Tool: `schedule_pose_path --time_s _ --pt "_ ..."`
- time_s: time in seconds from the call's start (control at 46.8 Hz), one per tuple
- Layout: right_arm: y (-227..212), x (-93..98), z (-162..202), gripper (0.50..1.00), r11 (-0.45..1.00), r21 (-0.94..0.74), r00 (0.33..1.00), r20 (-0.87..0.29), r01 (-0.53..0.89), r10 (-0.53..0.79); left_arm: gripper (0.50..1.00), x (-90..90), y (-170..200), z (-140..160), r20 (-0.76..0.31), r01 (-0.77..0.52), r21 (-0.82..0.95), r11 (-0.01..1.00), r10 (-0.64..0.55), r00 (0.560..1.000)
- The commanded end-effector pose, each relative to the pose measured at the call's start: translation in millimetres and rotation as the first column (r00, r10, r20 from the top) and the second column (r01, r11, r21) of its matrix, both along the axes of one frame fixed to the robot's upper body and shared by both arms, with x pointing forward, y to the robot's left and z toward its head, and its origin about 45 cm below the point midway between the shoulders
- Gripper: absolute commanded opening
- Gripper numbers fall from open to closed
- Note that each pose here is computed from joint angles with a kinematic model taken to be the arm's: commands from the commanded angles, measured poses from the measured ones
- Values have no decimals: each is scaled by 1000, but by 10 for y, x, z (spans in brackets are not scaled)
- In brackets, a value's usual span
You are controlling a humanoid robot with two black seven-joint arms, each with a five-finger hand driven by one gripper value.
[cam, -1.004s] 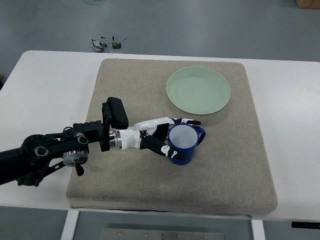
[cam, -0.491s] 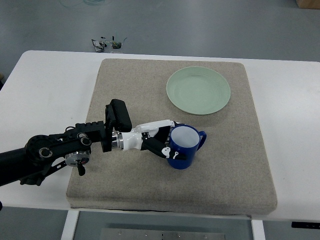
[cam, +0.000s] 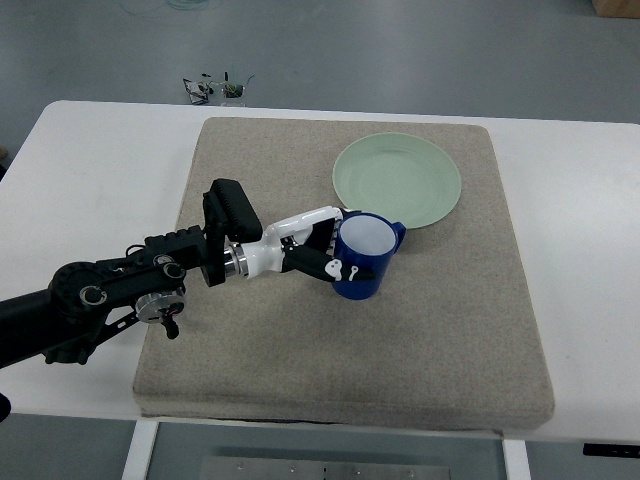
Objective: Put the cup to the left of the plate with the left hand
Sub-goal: 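Lift the blue mug and carry it past the plate's near side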
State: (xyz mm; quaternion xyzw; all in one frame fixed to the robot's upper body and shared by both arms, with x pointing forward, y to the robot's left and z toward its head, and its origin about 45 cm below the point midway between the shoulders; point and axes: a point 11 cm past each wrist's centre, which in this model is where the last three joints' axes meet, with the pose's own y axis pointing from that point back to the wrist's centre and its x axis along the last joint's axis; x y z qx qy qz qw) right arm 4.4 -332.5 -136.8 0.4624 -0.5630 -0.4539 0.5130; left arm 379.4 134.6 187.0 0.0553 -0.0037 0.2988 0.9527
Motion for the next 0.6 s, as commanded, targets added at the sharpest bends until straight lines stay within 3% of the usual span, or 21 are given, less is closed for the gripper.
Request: schedule_pose_path --time_s 0.0,0.149,0.577 --pt "-1 0 0 934 1000 0 1000 0 0 0 578 88 57 79 23 -48 -21 999 48 999" --pt "-1 0 0 934 1000 0 1000 0 0 0 578 241 260 170 60 -145 -34 989 147 987" --pt "-1 0 0 934 1000 0 1000 0 0 0 583 553 1056 252 148 -407 -59 911 412 899"
